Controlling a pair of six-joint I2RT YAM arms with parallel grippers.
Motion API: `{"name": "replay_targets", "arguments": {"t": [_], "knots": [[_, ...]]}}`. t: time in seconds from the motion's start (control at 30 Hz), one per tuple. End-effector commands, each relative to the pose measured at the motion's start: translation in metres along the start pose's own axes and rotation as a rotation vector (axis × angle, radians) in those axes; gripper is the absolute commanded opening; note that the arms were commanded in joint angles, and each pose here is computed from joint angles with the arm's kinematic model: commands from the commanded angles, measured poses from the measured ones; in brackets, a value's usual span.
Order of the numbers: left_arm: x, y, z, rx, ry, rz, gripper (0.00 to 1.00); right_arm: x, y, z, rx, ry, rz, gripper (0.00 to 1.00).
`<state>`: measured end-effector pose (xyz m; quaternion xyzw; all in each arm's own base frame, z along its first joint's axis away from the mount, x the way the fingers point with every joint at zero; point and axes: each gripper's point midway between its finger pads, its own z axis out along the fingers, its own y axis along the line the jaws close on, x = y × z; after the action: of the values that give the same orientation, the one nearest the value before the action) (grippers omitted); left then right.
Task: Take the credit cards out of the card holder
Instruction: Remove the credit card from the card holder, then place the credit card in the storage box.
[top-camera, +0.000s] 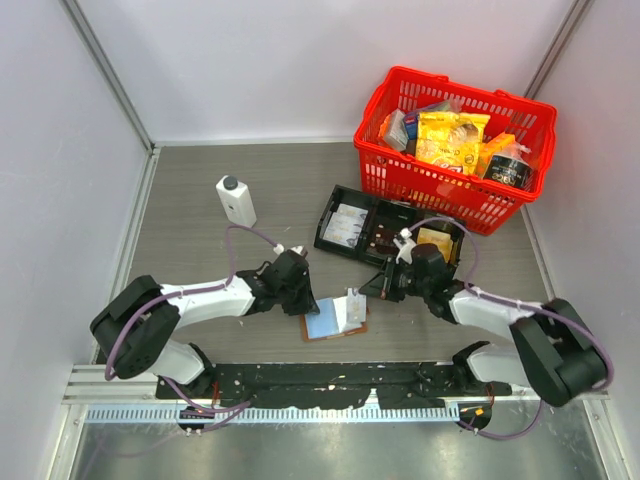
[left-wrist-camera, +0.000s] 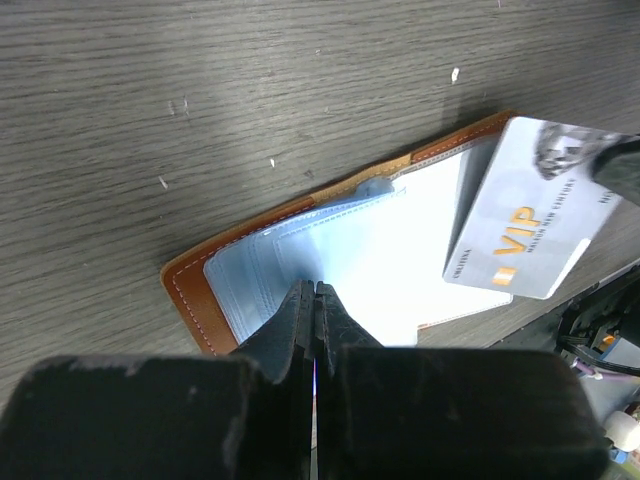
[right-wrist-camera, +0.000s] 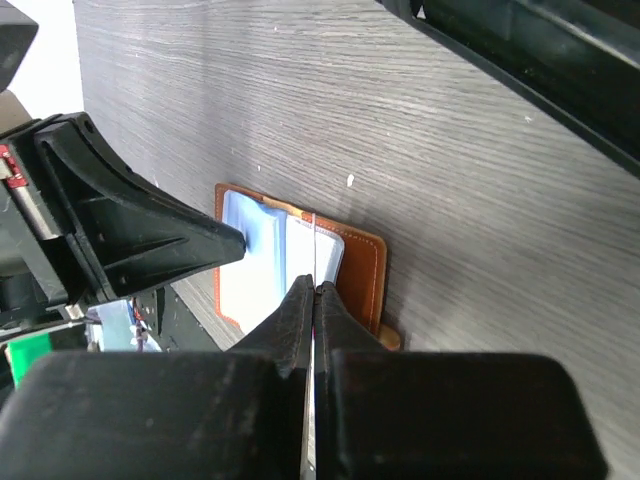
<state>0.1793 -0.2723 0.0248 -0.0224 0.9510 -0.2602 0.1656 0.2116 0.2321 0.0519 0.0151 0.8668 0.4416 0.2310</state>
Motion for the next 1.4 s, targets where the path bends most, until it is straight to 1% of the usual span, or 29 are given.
{"name": "replay_targets", "arguments": {"t": [0.0,0.03,0.07,0.1,0.17,0.2,0.27,0.33,0.4,0.47,0.5,0.53,0.6,0.67,0.73,0.8,0.87,0.97,1.03,1.1,1.37], "knots": [[0.012,0.032,-0.004,-0.11,0.018,0.009,0.0,-0.02,0.001,-0.021,0.106,-0.082,-0.06,0.01],[0.008,0.027,-0.007,-0.096,0.001,0.011,0.0,-0.022,0.001,-0.026,0.126,-0.09,-0.045,0.01],[0.004,0.024,-0.009,-0.086,-0.014,0.014,0.01,-0.034,0.012,-0.033,0.115,-0.144,-0.062,0.01],[-0.002,0.017,-0.014,-0.064,-0.039,0.014,0.06,-0.036,0.015,-0.037,0.123,-0.158,-0.045,0.01],[-0.015,0.008,-0.024,-0.036,-0.103,0.013,0.19,-0.059,0.039,-0.054,0.08,-0.275,-0.053,0.01],[-0.022,0.0,-0.031,-0.011,-0.137,0.012,0.26,-0.059,0.041,-0.058,0.082,-0.282,-0.034,0.01],[-0.038,-0.014,-0.047,0.036,-0.206,0.011,0.39,-0.072,0.058,-0.07,0.034,-0.358,-0.003,0.01],[-0.053,-0.03,-0.064,0.099,-0.278,0.011,0.49,-0.083,0.075,-0.081,-0.028,-0.432,0.025,0.01],[-0.066,-0.049,-0.083,0.188,-0.349,0.008,0.6,-0.093,0.093,-0.094,-0.108,-0.506,0.05,0.01],[-0.077,-0.074,-0.107,0.319,-0.417,0.011,0.69,-0.099,0.105,-0.104,-0.175,-0.563,0.089,0.01],[-0.079,-0.083,-0.115,0.379,-0.434,0.012,0.71,-0.102,0.109,-0.111,-0.201,-0.599,0.111,0.01],[-0.086,-0.099,-0.128,0.463,-0.477,0.007,0.73,-0.104,0.116,-0.115,-0.234,-0.619,0.115,0.01],[-0.092,-0.116,-0.144,0.57,-0.521,-0.005,0.76,-0.108,0.125,-0.124,-0.276,-0.662,0.138,0.01],[-0.091,-0.132,-0.156,0.67,-0.521,0.003,0.77,-0.111,0.134,-0.132,-0.31,-0.696,0.142,0.01],[-0.093,-0.14,-0.161,0.712,-0.529,0.002,0.77,-0.114,0.143,-0.14,-0.353,-0.733,0.148,0.01],[-0.096,-0.148,-0.163,0.748,-0.529,-0.01,0.77,-0.113,0.152,-0.144,-0.396,-0.74,0.149,0.01],[-0.097,-0.158,-0.167,0.803,-0.525,-0.015,0.76,-0.117,0.154,-0.145,-0.401,-0.77,0.158,0.01],[-0.098,-0.169,-0.169,0.855,-0.513,-0.018,0.73,-0.112,0.161,-0.144,-0.428,-0.762,0.16,0.01],[-0.097,-0.174,-0.169,0.881,-0.501,-0.014,0.67,-0.11,0.166,-0.143,-0.443,-0.762,0.16,0.01],[-0.097,-0.18,-0.175,0.92,-0.505,-0.003,0.58,-0.108,0.168,-0.142,-0.451,-0.765,0.159,0.01],[-0.093,-0.186,-0.17,0.946,-0.473,-0.006,0.28,-0.105,0.172,-0.135,-0.475,-0.771,0.169,0.01]]}}
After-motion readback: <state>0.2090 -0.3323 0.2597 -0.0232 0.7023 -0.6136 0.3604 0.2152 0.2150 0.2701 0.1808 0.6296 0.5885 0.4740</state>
